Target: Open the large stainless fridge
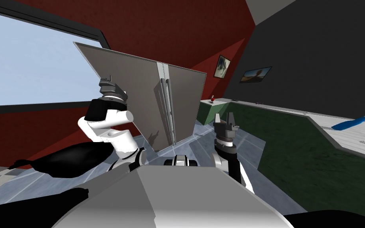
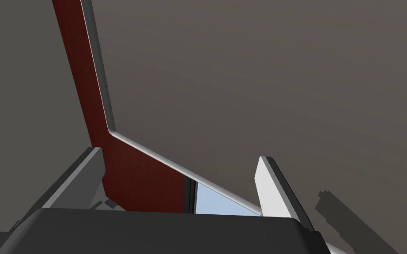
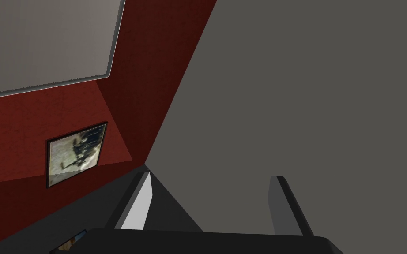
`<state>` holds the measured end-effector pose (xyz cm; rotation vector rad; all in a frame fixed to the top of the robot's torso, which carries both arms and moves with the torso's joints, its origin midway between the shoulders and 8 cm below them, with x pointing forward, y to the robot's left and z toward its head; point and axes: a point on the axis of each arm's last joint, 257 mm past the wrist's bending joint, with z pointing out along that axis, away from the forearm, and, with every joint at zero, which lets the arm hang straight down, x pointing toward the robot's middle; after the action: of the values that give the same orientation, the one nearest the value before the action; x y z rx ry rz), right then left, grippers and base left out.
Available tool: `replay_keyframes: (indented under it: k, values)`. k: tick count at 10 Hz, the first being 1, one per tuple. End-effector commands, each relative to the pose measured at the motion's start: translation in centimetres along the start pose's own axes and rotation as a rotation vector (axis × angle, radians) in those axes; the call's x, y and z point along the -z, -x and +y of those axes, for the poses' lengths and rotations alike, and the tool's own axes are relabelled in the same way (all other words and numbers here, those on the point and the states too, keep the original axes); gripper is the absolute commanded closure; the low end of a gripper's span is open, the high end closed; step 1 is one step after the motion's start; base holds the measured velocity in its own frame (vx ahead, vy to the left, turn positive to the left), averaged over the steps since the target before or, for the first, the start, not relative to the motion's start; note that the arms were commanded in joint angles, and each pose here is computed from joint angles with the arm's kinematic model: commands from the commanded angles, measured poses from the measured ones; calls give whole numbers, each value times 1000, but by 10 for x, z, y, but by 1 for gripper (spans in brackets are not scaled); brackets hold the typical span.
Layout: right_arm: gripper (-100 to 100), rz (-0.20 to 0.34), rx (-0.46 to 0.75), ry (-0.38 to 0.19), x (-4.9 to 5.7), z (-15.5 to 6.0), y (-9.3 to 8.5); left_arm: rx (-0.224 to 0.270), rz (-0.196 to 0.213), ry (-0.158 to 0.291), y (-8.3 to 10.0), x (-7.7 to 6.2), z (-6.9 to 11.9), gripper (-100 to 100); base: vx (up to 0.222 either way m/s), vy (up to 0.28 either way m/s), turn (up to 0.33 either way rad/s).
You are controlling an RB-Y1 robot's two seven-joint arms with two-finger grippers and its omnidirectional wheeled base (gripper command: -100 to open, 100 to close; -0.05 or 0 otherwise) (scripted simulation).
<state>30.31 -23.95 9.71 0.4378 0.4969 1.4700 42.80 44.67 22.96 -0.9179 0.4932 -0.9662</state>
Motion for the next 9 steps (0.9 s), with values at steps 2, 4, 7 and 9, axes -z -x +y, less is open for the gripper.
replay_keyframes:
  k: [2,4,7,9]
  values:
    - [0,0,0,0,0,0,0,46,-38,46,9,-8,0,-100,22,-84,49]
    - [0,0,0,0,0,0,0,94,-69,66,16,-15,-5,-100,50,-118,93]
    - [0,0,0,0,0,0,0,147,-95,113,21,-21,-3,-100,17,-64,47]
    - [0,0,0,0,0,0,0,190,-118,149,26,-24,1,-100,22,-73,37]
